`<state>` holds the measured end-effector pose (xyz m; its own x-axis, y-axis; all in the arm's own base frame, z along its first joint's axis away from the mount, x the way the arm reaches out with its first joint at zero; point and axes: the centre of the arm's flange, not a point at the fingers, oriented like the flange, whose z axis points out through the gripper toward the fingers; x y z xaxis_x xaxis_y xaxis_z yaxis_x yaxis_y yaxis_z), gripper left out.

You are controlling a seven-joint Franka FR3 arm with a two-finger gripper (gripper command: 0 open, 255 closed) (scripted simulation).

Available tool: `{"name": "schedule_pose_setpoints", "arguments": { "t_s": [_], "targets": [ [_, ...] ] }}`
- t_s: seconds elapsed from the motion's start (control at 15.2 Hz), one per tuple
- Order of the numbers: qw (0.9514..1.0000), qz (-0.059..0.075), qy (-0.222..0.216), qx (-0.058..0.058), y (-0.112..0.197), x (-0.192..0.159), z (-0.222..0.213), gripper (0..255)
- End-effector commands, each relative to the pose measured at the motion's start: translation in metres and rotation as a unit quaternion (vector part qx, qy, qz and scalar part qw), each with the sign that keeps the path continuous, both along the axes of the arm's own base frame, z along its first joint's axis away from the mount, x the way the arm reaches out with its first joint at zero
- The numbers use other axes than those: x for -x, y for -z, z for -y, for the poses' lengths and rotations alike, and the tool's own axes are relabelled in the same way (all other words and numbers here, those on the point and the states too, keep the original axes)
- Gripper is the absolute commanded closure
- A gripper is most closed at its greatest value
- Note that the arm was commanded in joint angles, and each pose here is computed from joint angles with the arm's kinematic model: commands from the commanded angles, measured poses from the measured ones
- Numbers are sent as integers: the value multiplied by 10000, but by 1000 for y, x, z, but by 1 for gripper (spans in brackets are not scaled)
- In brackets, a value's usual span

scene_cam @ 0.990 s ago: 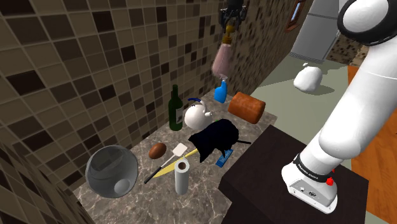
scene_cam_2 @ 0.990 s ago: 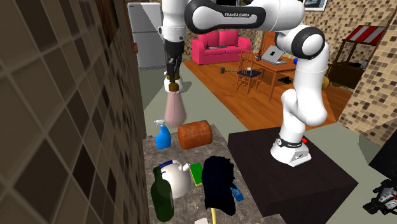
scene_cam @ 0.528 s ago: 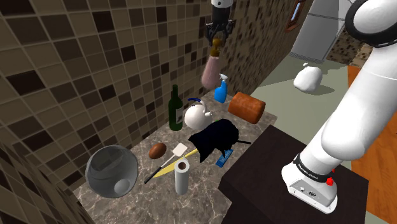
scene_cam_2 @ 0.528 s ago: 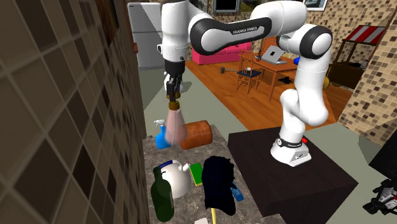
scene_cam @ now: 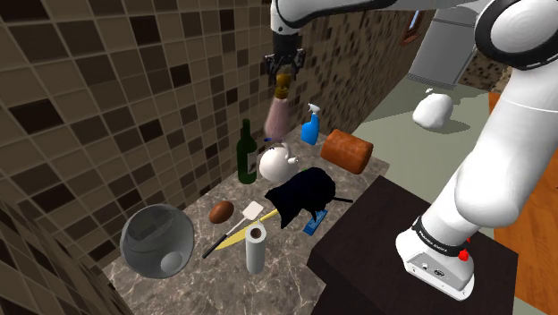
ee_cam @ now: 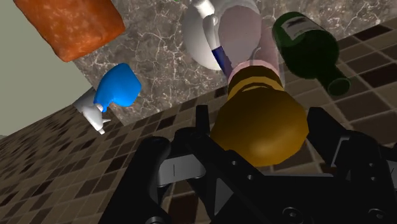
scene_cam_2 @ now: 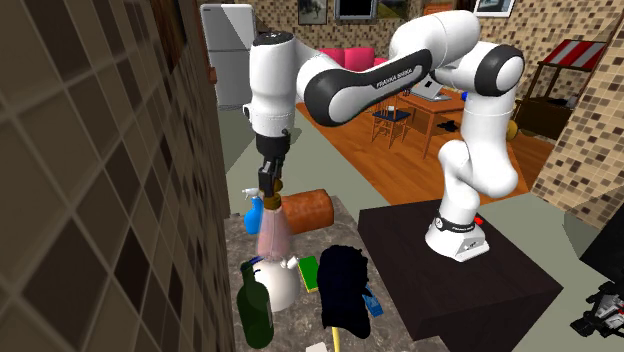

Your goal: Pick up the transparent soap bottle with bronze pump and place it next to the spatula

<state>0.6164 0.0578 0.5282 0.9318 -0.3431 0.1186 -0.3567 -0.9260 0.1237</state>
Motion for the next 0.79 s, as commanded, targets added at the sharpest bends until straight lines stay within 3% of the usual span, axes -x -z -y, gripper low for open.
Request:
{"name": "schedule_pose_setpoints", "arguments": {
  "t_s": [0.0,0.73],
  "targets": [
    [10000,9,6,-2,13,-4,-22,255],
    [10000,9,6,-2,91,-22,-143,255]
  ]
}}
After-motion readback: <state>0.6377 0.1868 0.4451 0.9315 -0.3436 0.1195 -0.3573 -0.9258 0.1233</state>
